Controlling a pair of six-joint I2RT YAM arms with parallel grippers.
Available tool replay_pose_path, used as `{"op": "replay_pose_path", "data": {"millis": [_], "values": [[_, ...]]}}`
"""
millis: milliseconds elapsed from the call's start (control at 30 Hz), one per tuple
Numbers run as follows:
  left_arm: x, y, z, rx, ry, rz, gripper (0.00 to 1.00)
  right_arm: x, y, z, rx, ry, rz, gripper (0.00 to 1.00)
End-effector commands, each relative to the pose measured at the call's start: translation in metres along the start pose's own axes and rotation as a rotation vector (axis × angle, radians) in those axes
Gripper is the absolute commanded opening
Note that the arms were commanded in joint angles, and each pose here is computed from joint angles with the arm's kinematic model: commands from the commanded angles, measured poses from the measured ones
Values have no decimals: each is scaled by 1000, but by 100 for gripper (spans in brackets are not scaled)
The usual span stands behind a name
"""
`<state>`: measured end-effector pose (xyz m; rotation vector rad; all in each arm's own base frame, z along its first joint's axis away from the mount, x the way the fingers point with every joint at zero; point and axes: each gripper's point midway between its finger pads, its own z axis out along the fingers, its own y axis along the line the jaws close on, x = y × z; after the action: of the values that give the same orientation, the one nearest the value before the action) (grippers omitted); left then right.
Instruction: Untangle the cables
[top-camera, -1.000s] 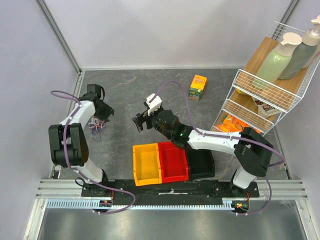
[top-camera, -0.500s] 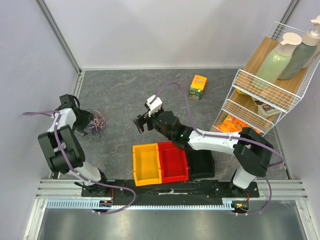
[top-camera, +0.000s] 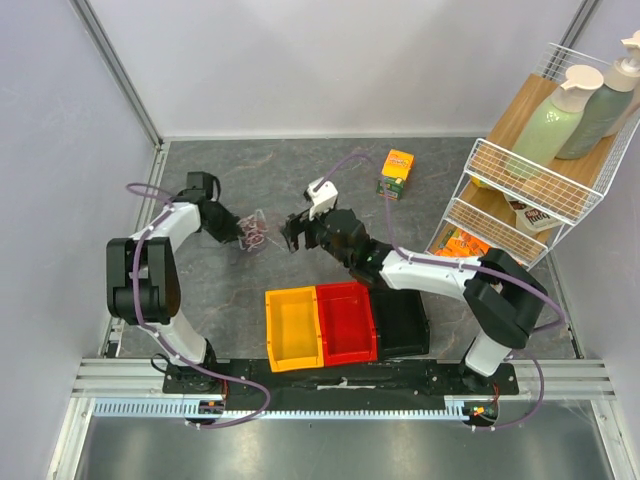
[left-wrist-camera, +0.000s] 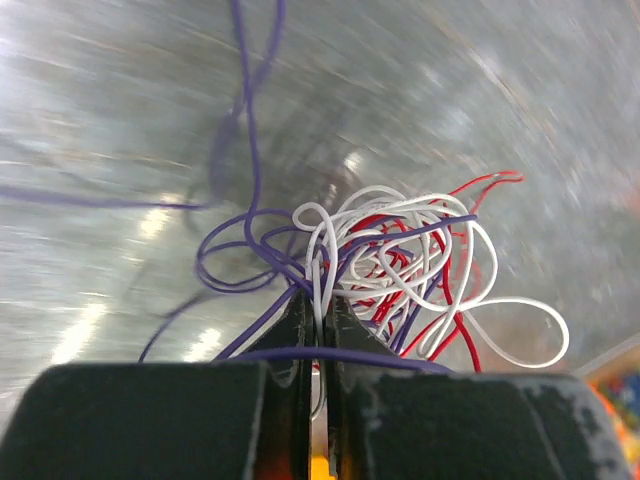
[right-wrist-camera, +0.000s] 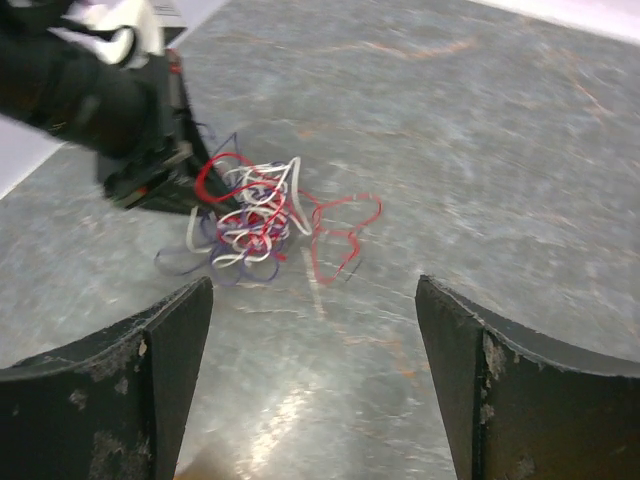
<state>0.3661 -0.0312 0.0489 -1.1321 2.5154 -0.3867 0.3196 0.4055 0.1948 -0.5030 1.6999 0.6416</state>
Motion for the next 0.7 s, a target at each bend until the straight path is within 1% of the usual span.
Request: {"op": "replay_pose_path", "data": {"millis": [0, 100, 167, 267, 333, 500, 567, 667], "values": [[31, -68, -11, 238, 101, 172, 2, 7, -39, 15, 90, 51, 88, 87], [56, -97, -20, 394, 190, 253, 2, 21, -41, 24, 93, 95, 91, 82], [68, -105, -25, 453, 230, 299, 2, 29, -36, 30, 66, 116, 98, 78], [77, -110, -35, 520, 257, 351, 2, 38, -31, 36, 52, 135, 137, 78], [79, -109, -38, 517, 245, 368, 2, 38, -33, 37, 65, 133, 151, 79], [86, -105, -37, 504, 283, 355, 2, 27, -49, 34, 138, 118, 106, 79], [86, -103, -35, 492, 283, 353, 2, 27, -55, 36, 159, 123, 91, 78], [88, -102, -34, 489, 289, 358, 2, 31, -58, 45, 156, 133, 74, 73]]}}
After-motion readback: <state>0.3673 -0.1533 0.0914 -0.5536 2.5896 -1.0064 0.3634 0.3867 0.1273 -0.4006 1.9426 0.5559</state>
